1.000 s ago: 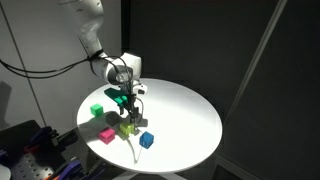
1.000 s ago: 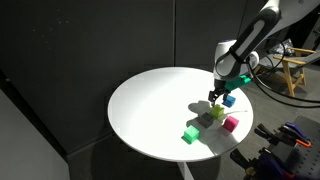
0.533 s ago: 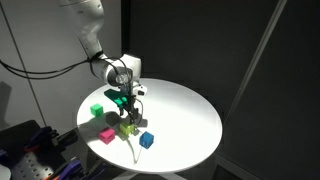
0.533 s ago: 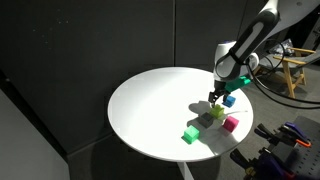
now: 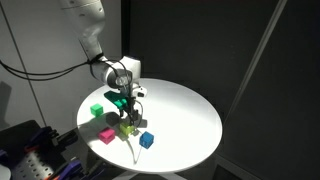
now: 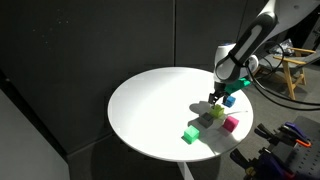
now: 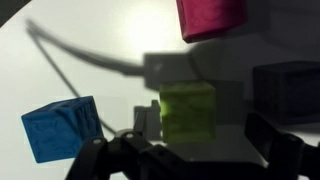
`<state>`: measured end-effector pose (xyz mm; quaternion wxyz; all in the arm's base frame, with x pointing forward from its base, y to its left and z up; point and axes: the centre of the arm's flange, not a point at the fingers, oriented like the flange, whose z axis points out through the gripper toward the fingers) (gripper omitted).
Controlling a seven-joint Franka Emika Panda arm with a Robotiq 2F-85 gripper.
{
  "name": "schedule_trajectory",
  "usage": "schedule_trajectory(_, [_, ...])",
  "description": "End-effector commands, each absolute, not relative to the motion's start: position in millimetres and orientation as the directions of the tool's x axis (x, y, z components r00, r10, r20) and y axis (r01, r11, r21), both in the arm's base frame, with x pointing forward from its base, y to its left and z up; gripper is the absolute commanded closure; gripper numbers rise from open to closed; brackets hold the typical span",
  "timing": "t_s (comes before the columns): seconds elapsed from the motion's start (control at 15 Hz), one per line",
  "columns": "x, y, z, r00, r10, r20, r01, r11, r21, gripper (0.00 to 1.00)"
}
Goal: Move the yellow cube from the right and back to the left
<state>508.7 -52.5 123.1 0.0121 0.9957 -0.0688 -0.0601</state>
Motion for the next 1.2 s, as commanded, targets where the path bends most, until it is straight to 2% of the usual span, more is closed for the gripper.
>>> schedule_trajectory(0.0, [509, -53, 123, 0.983, -0.139, -0.118, -0.136, -0.990, 0.032, 0.00])
schedule_trajectory(1.13, [524, -57, 126, 0.988, -0.137, -0.064, -0.136, -0.990, 0.031, 0.00])
